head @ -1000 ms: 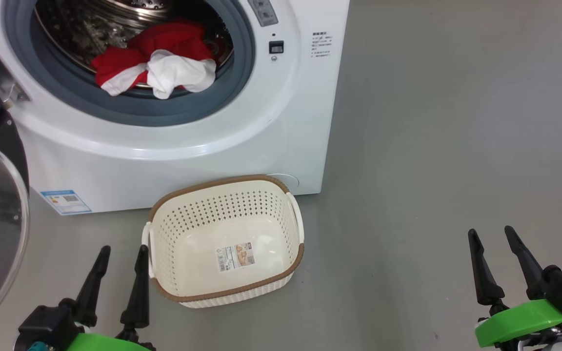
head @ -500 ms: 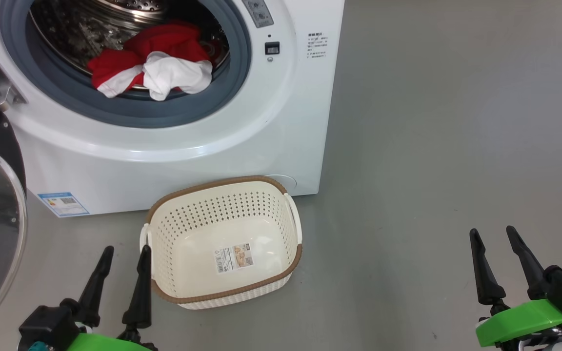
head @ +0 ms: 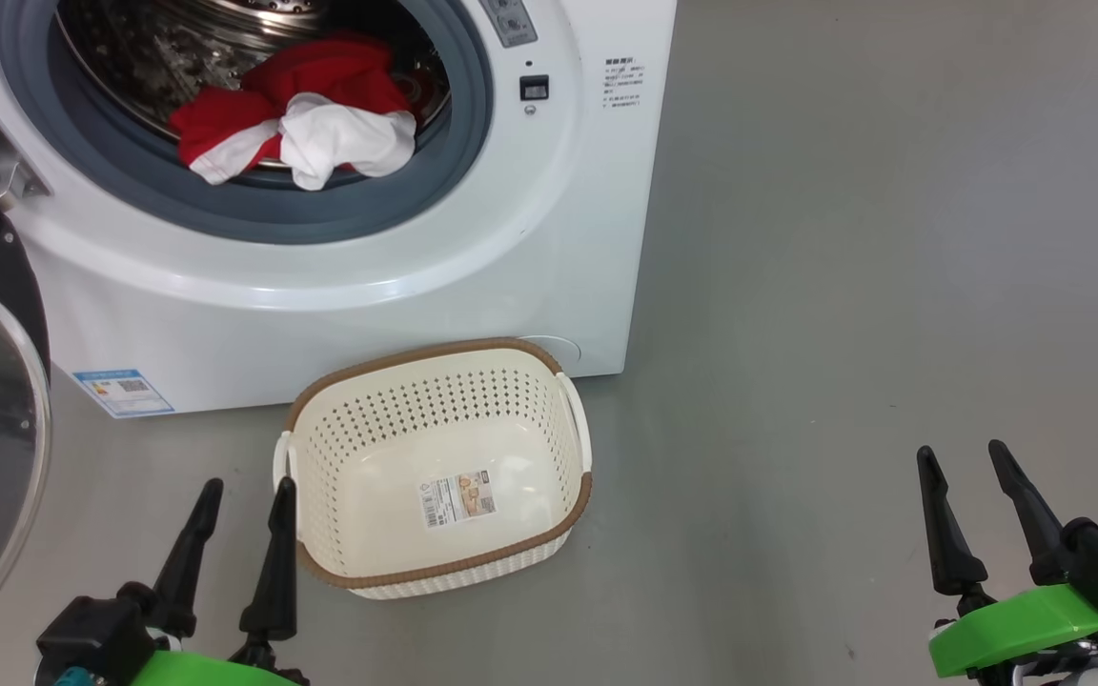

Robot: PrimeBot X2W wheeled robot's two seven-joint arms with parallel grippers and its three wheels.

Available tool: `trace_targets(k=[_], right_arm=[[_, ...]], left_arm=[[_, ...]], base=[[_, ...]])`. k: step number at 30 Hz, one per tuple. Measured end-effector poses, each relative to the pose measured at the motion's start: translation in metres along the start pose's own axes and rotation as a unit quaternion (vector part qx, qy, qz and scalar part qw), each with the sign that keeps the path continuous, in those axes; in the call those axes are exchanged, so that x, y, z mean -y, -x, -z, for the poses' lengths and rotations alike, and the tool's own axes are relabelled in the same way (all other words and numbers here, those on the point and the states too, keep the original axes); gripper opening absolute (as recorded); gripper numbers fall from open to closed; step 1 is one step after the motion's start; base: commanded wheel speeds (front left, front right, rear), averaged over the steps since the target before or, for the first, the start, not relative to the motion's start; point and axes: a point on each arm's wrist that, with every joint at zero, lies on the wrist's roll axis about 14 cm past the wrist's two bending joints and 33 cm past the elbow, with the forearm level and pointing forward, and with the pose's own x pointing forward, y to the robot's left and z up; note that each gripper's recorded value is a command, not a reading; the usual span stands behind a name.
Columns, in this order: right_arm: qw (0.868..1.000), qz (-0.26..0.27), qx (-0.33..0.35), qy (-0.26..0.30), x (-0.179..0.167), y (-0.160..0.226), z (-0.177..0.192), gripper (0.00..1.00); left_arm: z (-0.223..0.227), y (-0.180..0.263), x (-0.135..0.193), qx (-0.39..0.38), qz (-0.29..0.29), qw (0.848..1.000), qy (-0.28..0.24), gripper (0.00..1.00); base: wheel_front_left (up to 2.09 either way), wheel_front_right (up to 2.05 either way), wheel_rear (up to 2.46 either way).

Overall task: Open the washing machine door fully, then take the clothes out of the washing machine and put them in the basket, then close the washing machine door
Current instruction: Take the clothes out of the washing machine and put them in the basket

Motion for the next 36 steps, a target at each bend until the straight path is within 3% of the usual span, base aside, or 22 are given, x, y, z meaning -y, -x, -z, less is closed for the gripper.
trace_targets(k=[24,36], right_arm=[[1.000,-0.006,-0.005,-0.002,-0.0048,-0.0024,0.0037,1.00],[1.000,-0.010,-0.004,-0.002,-0.0075,-0.0027,0.0030,1.00]], left_arm=[[-0.0009,0.0004,-0.0030,0.002,-0.005,1.000,0.006,1.00],[-0.0037,0.0011,-0.0028,0.006,-0.005,1.000,0.007,1.00]], base=[[0.87,-0.87,0.00],[0.14,-0.14,0.00]])
